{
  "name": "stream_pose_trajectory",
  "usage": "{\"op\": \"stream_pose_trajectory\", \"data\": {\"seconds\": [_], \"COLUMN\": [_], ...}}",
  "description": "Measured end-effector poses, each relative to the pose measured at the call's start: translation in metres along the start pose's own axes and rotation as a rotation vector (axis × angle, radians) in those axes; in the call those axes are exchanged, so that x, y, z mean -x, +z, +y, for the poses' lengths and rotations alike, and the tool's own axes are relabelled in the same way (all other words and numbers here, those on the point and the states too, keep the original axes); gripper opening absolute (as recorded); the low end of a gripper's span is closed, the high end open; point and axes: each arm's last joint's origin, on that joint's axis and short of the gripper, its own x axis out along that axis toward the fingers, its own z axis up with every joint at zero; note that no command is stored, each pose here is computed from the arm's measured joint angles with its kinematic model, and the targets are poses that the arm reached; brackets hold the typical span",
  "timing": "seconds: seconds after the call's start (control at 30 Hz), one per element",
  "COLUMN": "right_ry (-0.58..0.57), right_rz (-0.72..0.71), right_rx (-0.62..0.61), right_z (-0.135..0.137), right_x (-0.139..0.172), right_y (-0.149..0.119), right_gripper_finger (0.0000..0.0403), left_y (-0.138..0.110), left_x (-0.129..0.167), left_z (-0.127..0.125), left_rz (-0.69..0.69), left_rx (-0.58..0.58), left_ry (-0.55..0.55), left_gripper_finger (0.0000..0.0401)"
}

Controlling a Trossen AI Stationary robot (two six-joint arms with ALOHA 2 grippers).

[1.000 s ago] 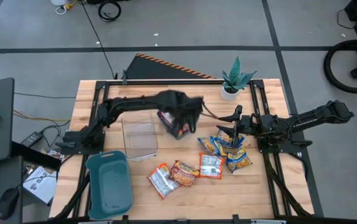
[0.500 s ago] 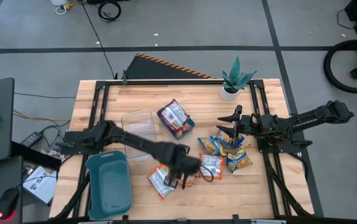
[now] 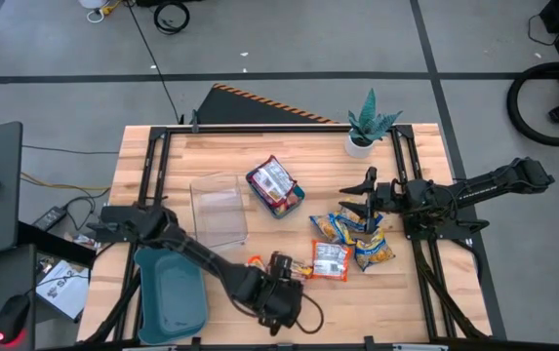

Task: Sort Maruchan noodles
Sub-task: Put the red noodle pack into the blue bin

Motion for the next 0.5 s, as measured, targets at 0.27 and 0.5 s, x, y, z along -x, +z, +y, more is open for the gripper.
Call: {"op": "stream_pose_trajectory", "data": {"seconds": [0.27,0.5], "right_ry": [-0.003,-0.007], "right_rz": [-0.047,-0.054], "right_rx": [0.048,0.073], "right_z": [0.0,-0.001], "right_x": [0.0,0.0], "right_y": [0.005,0.006], "right_gripper_finger": [0.017,0.017], "left_y": [-0.007,-0.017], "left_x": [-0.029,-0.044], "left_z": [-0.017,-0.014], "left_rz": [0.027,0.088], "left_rx": [-0.086,-0.12], "left_ry": [0.081,0.163], "left_gripper_finger": [0.03,0.0274]}}
